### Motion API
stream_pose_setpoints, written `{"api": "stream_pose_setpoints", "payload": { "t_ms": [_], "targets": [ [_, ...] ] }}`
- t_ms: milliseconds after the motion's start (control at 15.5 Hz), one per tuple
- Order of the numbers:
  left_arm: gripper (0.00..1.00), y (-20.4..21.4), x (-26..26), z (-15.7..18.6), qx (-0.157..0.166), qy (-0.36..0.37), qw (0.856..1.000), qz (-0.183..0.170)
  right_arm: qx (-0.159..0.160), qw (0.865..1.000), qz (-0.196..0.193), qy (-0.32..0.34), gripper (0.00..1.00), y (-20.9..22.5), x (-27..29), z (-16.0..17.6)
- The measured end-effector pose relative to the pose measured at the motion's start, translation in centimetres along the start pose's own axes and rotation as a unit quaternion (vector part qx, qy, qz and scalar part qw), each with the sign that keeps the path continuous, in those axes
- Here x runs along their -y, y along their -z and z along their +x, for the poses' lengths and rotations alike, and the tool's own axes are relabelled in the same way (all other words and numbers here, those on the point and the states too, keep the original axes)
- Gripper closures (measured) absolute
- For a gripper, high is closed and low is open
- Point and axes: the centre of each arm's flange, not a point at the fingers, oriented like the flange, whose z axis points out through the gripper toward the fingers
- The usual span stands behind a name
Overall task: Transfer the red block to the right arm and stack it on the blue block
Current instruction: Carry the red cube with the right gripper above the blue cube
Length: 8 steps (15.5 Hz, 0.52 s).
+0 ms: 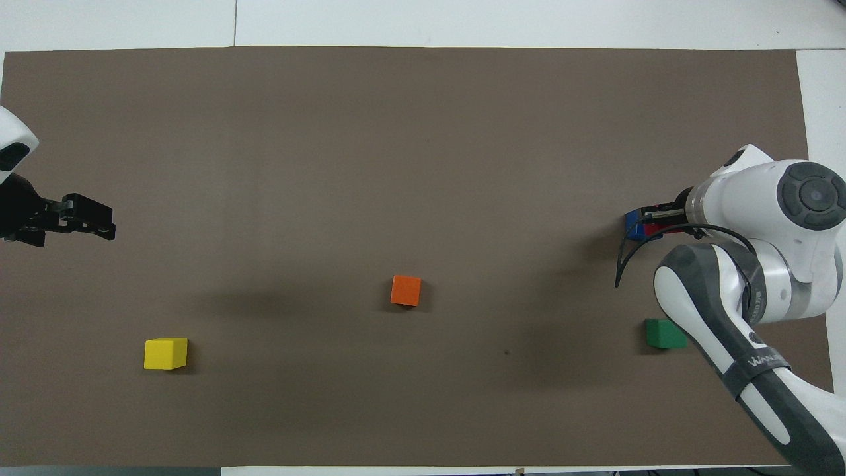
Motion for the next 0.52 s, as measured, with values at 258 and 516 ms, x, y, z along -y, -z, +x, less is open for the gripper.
{"api": "stream_pose_setpoints", "payload": {
  "t_ms": [258, 516],
  "targets": [
    [0.00, 0.17, -0.18, -0.02, -0.002, -0.002, 1.000, 0.000, -0.006, 1.000, 0.002, -0.001, 0.43, -0.75, 0.03, -0.14],
    [0.00, 0.52, -0.19, -0.01, -0.008, -0.001, 1.000, -0.003, -0.003, 1.000, 0.005, -0.003, 0.24, -1.04, 0.09, -0.32]
  ]
}}
